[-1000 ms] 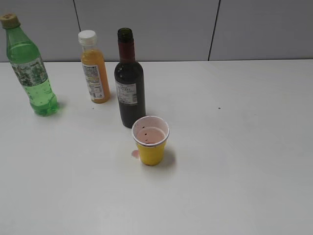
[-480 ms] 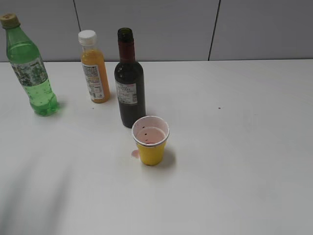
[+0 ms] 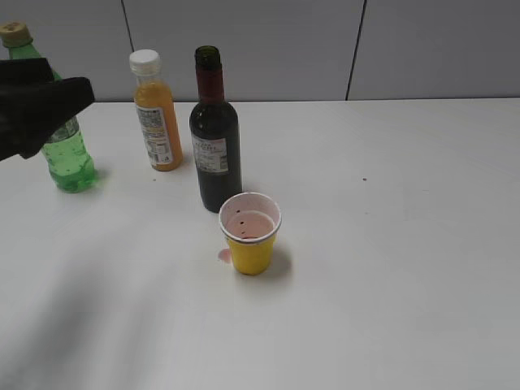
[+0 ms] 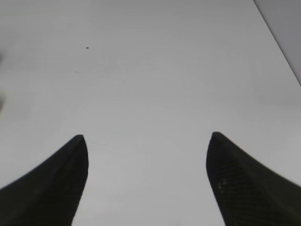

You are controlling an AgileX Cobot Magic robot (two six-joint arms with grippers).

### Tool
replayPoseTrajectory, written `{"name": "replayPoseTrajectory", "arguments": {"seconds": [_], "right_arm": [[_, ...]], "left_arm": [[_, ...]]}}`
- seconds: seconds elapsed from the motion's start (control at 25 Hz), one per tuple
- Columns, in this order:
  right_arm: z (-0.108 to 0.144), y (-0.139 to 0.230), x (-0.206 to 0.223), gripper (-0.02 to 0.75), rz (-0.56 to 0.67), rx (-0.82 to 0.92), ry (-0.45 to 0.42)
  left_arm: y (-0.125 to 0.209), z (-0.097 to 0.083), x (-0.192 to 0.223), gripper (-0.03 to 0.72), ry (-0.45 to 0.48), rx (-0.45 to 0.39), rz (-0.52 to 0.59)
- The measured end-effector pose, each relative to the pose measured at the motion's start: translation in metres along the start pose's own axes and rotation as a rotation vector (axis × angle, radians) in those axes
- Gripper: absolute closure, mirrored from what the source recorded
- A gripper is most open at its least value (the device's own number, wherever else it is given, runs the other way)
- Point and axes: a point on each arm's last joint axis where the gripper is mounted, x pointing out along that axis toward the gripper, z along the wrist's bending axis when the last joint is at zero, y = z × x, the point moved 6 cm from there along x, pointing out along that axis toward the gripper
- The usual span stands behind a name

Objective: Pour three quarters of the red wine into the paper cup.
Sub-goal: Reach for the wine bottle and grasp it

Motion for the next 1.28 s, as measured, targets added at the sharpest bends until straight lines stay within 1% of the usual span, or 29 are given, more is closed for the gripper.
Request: {"name": "replayPoseTrajectory", "arguments": {"seconds": [0.08, 0.28, 0.48, 0.64, 0.68, 0.84, 1.08, 1.16, 1.28], "right_arm": [[0.000, 0.000, 0.000, 0.146, 0.000, 0.000, 0.000], [0.000, 0.000, 0.000, 0.146, 0.000, 0.000, 0.000], [0.000, 0.000, 0.000, 0.146, 0.000, 0.000, 0.000], [0.000, 0.000, 0.000, 0.146, 0.000, 0.000, 0.000], [0.000, 0.000, 0.000, 0.146, 0.000, 0.000, 0.000], [0.000, 0.000, 0.000, 0.146, 0.000, 0.001, -0.001], [0.000, 0.000, 0.000, 0.146, 0.000, 0.001, -0.001], [0.000, 0.000, 0.000, 0.146, 0.000, 0.001, -0.001], [0.000, 0.000, 0.000, 0.146, 0.000, 0.001, -0.001]], "left_arm": [[0.004, 0.002, 0.010, 0.048, 0.040, 0.031, 0.014], [0.018, 0.005, 0.028, 0.051, 0.133, 0.149, 0.103], [0.032, 0.010, 0.040, 0.053, 0.166, 0.247, 0.137], [0.055, 0.004, 0.050, 0.055, 0.203, 0.335, 0.183], [0.059, 0.004, 0.053, 0.055, 0.191, 0.333, 0.185], [0.071, 0.007, 0.067, 0.056, 0.146, 0.279, 0.190], [0.086, 0.011, 0.088, 0.056, 0.135, 0.233, 0.202], [0.090, 0.010, 0.093, 0.057, 0.158, 0.229, 0.193], [0.093, 0.003, 0.100, 0.058, 0.234, 0.213, 0.157]]}}
